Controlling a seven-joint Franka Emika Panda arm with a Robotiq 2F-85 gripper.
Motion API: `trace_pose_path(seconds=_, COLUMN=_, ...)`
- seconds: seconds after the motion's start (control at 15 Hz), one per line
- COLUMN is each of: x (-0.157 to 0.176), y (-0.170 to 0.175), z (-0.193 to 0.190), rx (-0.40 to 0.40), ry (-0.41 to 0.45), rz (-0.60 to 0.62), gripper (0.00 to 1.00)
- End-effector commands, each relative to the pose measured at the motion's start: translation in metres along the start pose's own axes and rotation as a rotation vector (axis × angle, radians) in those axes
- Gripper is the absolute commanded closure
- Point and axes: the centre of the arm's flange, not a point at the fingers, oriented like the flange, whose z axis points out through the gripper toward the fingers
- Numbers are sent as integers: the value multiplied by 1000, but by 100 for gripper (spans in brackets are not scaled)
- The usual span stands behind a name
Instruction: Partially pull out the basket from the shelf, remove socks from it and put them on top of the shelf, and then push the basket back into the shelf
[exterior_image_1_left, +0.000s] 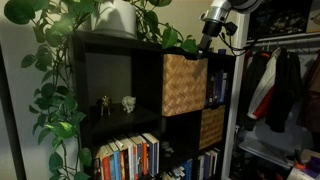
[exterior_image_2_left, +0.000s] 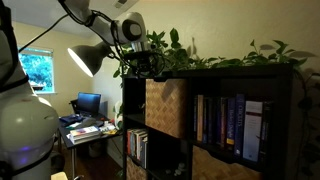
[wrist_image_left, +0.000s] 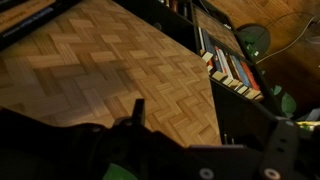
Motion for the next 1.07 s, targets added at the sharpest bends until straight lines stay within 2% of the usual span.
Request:
trace_pose_path(seconds=0.0, x=12, y=3, z=4, rx=38, ry=18, rz=-197, gripper=0)
trace_pose_path(seconds=0.2, x=16, y=1, z=9, rx=16, ry=20, rz=-358, gripper=0)
trace_pose_path(seconds=0.53, x=23, y=6, z=12, rx=-94, ry=19, rz=-524, gripper=0)
trace_pose_path(seconds=0.67, x=27, y=7, z=13, rx=-117, ry=32, rz=-556, gripper=0)
trace_pose_path(seconds=1.0, x=22, y=2, z=14, rx=-93, ry=13, rz=-521, gripper=0)
